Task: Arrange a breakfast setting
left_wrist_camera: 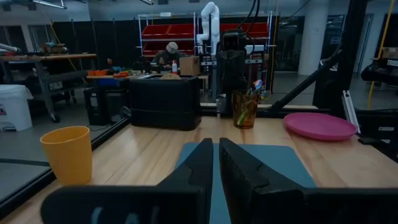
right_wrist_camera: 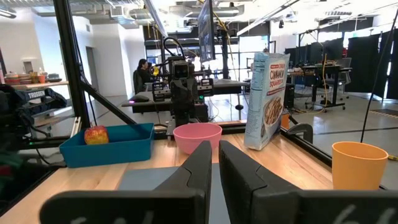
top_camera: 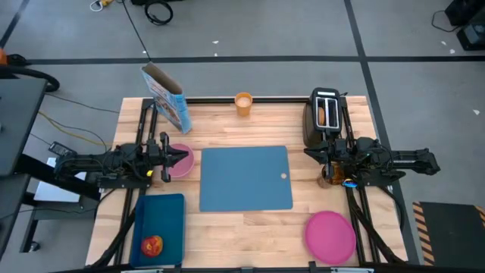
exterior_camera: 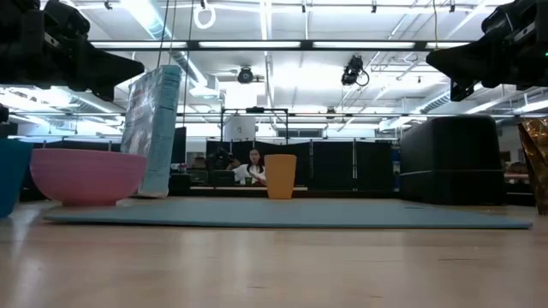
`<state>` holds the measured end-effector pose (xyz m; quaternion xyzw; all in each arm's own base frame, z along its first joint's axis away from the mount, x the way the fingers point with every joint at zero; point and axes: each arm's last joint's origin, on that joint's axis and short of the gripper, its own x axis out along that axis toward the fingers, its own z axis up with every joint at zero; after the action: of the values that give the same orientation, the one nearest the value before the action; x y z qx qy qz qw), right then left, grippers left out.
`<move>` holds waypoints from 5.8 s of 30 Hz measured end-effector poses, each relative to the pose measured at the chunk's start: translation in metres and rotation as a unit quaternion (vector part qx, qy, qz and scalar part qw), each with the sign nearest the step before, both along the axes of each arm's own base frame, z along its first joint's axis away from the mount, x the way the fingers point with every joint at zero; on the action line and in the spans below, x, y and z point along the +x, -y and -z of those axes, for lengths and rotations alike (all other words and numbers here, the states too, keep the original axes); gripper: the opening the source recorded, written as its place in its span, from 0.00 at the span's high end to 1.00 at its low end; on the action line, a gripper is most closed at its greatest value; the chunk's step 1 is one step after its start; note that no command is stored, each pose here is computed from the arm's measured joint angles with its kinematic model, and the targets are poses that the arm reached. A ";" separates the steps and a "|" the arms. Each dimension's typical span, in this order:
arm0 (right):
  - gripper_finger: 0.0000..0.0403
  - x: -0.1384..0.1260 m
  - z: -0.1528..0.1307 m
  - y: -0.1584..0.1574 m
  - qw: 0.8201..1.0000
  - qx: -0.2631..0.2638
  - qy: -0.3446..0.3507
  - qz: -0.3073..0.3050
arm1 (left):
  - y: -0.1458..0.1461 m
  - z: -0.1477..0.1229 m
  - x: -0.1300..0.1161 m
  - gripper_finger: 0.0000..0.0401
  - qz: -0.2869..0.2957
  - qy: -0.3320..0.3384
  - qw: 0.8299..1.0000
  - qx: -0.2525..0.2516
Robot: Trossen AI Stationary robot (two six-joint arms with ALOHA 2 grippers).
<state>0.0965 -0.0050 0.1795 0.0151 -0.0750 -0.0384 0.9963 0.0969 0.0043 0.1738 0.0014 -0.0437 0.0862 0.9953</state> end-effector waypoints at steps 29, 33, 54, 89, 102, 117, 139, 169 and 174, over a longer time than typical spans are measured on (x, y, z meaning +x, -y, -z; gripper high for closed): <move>0.90 -0.001 -0.006 0.000 1.000 0.005 0.030 0.005 | 0.000 0.000 0.000 0.91 0.000 0.000 1.000 0.000; 0.90 -0.002 -0.008 0.000 0.997 0.061 0.049 -0.014 | 0.000 0.000 0.000 0.91 0.000 0.002 1.000 0.000; 0.85 0.034 -0.069 -0.002 0.999 0.009 0.001 0.041 | 0.003 -0.020 0.007 0.91 0.035 0.103 0.992 -0.066; 0.25 0.103 -0.103 -0.043 0.972 -0.051 -0.224 -0.050 | 0.047 -0.030 0.089 0.43 -0.198 -0.517 0.798 -0.238; 0.26 0.111 -0.097 -0.051 0.968 -0.055 -0.234 -0.067 | 0.031 0.002 0.108 0.53 -0.252 -0.576 0.741 -0.237; 0.26 0.110 -0.100 -0.051 0.972 -0.055 -0.220 -0.053 | 0.043 -0.007 0.113 0.97 -0.214 -0.587 0.744 -0.236; 0.26 0.133 -0.130 -0.054 0.944 -0.123 -0.306 -0.012 | 0.111 -0.070 0.218 0.97 0.055 -0.503 0.859 0.081; 0.26 0.144 -0.105 -0.057 0.920 -0.090 -0.380 -0.002 | 0.107 -0.001 0.265 0.94 0.094 -0.514 0.846 0.104; 0.25 0.143 -0.105 -0.056 0.920 -0.090 -0.382 -0.002 | 0.107 -0.003 0.265 0.93 0.092 -0.512 0.848 0.104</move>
<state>0.2397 0.0515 0.2843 -0.0906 0.3078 -0.0325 0.9466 0.3618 -0.1025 0.1764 0.1442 0.4630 -0.0242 0.8742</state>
